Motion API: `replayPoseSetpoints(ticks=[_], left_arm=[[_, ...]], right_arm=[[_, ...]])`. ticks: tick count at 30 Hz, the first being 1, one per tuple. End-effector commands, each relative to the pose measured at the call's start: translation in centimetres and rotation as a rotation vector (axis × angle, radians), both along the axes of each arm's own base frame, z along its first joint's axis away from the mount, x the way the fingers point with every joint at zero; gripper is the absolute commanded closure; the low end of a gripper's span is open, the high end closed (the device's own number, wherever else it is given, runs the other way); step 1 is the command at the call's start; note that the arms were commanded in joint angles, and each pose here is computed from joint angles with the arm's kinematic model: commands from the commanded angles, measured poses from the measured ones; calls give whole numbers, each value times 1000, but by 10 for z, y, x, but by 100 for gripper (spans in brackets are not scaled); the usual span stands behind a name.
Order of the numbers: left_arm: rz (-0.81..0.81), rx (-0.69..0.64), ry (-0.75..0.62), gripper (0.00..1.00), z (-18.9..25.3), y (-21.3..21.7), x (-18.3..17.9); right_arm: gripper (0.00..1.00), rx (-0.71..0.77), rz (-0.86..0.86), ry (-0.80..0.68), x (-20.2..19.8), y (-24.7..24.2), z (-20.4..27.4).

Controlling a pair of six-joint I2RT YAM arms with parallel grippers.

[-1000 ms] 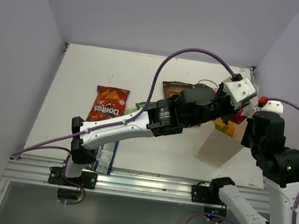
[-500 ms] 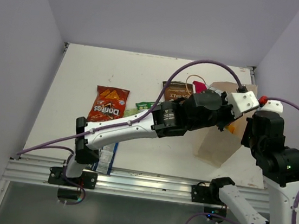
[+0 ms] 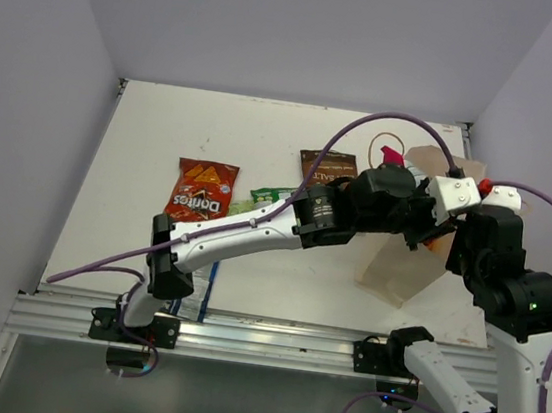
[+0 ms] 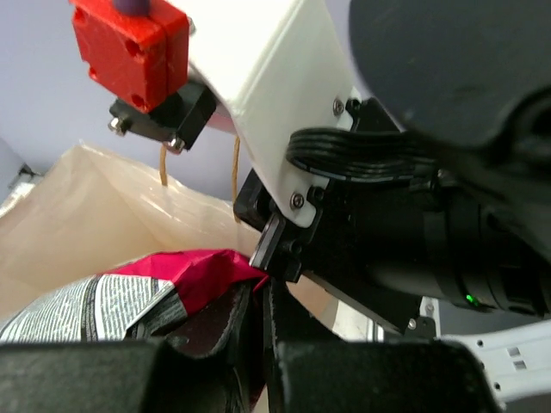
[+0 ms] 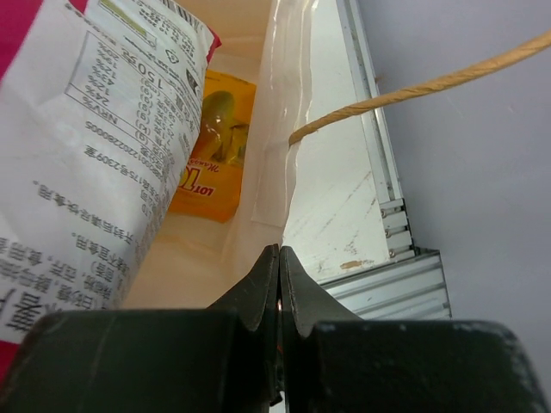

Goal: Place the snacks into the paper bag

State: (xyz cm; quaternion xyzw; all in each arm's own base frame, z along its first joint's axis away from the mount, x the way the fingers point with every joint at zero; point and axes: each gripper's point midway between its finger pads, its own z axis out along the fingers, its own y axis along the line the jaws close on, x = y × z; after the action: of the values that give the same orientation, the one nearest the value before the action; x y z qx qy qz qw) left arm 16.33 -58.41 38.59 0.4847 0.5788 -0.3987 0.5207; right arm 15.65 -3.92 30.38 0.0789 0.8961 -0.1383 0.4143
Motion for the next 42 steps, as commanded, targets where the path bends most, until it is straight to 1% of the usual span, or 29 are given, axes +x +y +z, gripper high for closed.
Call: replayPoseSetpoints(ticks=[1, 4, 5, 7, 8, 10, 11, 12, 13, 14, 16, 18, 21, 23, 24, 26, 27, 28, 30, 31, 32, 33, 38, 39, 41, 42], left_arm=[[-123, 103, 89, 90, -49, -12, -20], [-67, 135, 99, 89, -66, -11, -6], [-35, 145, 103, 86, -72, -11, 0], [76, 158, 96, 82, -82, -9, 23], [159, 155, 98, 80, -84, -6, 39], [252, 132, 111, 78, -85, -4, 61], [282, 113, 139, 77, -83, -3, 69], [289, 92, 156, 77, -80, -4, 75], [310, 89, 179, 77, -85, -2, 89], [312, 82, 208, 77, -87, -3, 92], [318, 84, 219, 77, -92, -2, 100], [303, 97, 225, 77, -99, -3, 98], [276, 78, 234, 76, -94, -7, 94], [279, 49, 218, 75, -79, -6, 95], [273, 18, 200, 74, -62, -6, 91], [284, -7, 164, 60, -44, -3, 91], [284, -28, 149, 51, -34, -3, 88], [285, -52, 133, 41, -19, 2, 85], [282, -80, 107, 34, -3, 5, 80], [279, -103, 99, 26, 10, 9, 77], [277, -118, 94, 22, 17, 11, 76], [268, -140, 87, 21, 26, 11, 72], [200, -268, 22, 20, 91, 26, 43], [181, -307, 7, 20, 110, 32, 31], [146, -351, -22, 18, 134, 40, 15], [126, -391, -33, 18, 155, 50, 1]], right_arm=[[100, 5, 24, -42, 6, 3, 12], [100, 3, 24, -44, 6, 3, 12], [100, 6, 25, -43, 6, 3, 12], [100, 7, 27, -46, 6, 4, 13], [100, 8, 26, -46, 6, 3, 13], [100, 11, 31, -48, 5, 4, 14], [100, 10, 30, -50, 5, 4, 14], [100, 11, 29, -50, 5, 4, 14], [100, 14, 28, -55, 4, 4, 15], [100, 15, 29, -55, 3, 4, 15], [100, 14, 30, -56, 3, 3, 16], [100, 13, 29, -56, 2, 3, 16], [100, 16, 33, -53, 3, 4, 14], [100, 15, 32, -52, 4, 4, 14], [100, 16, 32, -50, 4, 4, 13], [100, 15, 33, -48, 5, 5, 13], [100, 16, 34, -49, 5, 5, 13], [100, 15, 35, -47, 5, 5, 13], [100, 15, 37, -46, 5, 5, 13], [100, 15, 37, -46, 5, 5, 13], [100, 17, 37, -45, 6, 6, 13], [100, 17, 41, -43, 6, 6, 12], [100, 17, 45, -39, 7, 7, 12], [100, 18, 45, -37, 7, 7, 12], [100, 17, 44, -37, 7, 7, 11], [100, 20, 45, -36, 7, 7, 11]])
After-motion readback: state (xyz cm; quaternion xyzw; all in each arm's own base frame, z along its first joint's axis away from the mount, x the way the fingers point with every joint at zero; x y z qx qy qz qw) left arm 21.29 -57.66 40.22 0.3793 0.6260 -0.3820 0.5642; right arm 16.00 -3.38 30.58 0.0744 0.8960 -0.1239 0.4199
